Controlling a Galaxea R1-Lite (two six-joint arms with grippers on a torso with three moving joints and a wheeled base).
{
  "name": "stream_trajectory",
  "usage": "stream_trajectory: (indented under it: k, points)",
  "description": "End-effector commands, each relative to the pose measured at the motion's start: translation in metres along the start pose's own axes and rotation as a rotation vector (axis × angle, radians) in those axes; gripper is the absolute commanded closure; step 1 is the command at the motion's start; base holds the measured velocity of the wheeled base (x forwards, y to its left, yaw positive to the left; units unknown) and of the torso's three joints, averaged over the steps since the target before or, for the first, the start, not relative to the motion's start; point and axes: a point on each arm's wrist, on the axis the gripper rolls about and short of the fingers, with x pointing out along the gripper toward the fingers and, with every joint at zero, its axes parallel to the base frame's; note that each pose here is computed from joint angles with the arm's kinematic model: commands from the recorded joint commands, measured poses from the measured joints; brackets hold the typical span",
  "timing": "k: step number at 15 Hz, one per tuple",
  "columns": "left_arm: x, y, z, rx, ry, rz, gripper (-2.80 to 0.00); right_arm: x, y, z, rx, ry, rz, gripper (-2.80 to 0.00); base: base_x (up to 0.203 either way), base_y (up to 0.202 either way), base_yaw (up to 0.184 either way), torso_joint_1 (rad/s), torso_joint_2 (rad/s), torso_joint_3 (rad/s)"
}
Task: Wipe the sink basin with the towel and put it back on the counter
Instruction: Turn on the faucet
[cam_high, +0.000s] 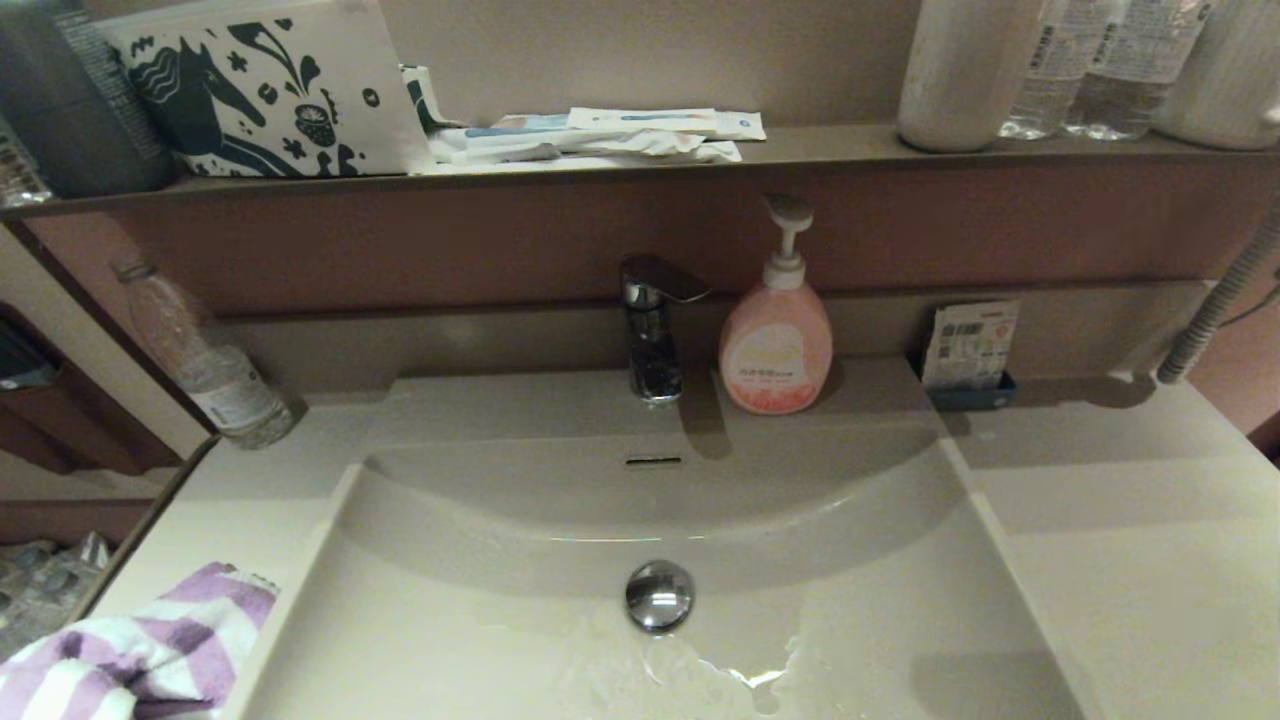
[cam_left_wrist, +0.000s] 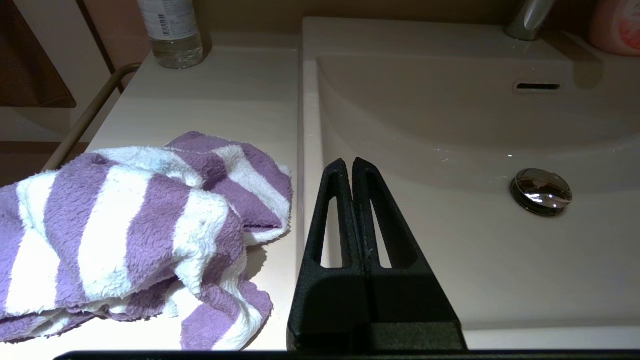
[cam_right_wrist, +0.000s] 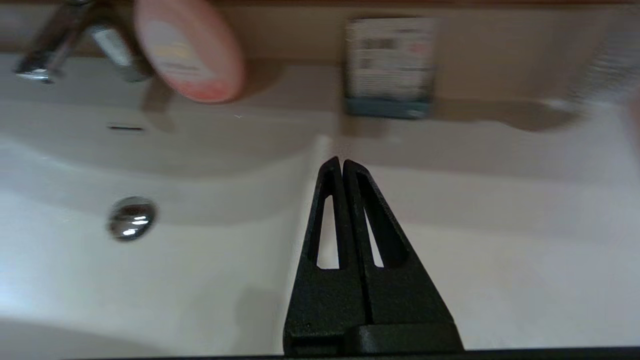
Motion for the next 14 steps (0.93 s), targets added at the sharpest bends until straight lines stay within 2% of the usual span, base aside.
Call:
stream_trajectory:
  k: [1,3,5,9,11,14]
  points:
    - [0.000,0.000,0.000,-0.001,-0.001,0.000,0.00,0.041,0.006,0.001,0.011,0.109,0.073,0.00,0.000,0.000,0.000,0.000,0.00,0.000]
    - [0.000,0.000,0.000,-0.001,-0.001,0.000,0.00,0.062,0.026,0.004,0.010,0.148,0.136,0.00,0.000,0.000,0.000,0.000,0.00,0.000]
    - [0.000,0.000,0.000,0.000,-0.001,0.001,0.00,0.090,0.057,0.003,0.027,0.189,0.218,0.00,0.000,0.000,0.000,0.000,0.00,0.000]
    - [0.000,0.000,0.000,-0.001,-0.001,0.000,0.00,0.146,0.100,0.007,0.062,0.202,0.273,0.00,0.000,0.000,0.000,0.000,0.00,0.000]
    - [0.000,0.000,0.000,0.000,-0.001,0.001,0.00,0.164,0.115,0.009,0.017,0.196,0.299,0.00,0.000,0.000,0.000,0.000,0.00,0.000]
    - [0.000,0.000,0.000,0.000,-0.001,0.001,0.00,0.190,0.143,-0.004,-0.054,0.177,0.356,0.00,0.000,0.000,0.000,0.000,0.00,0.000]
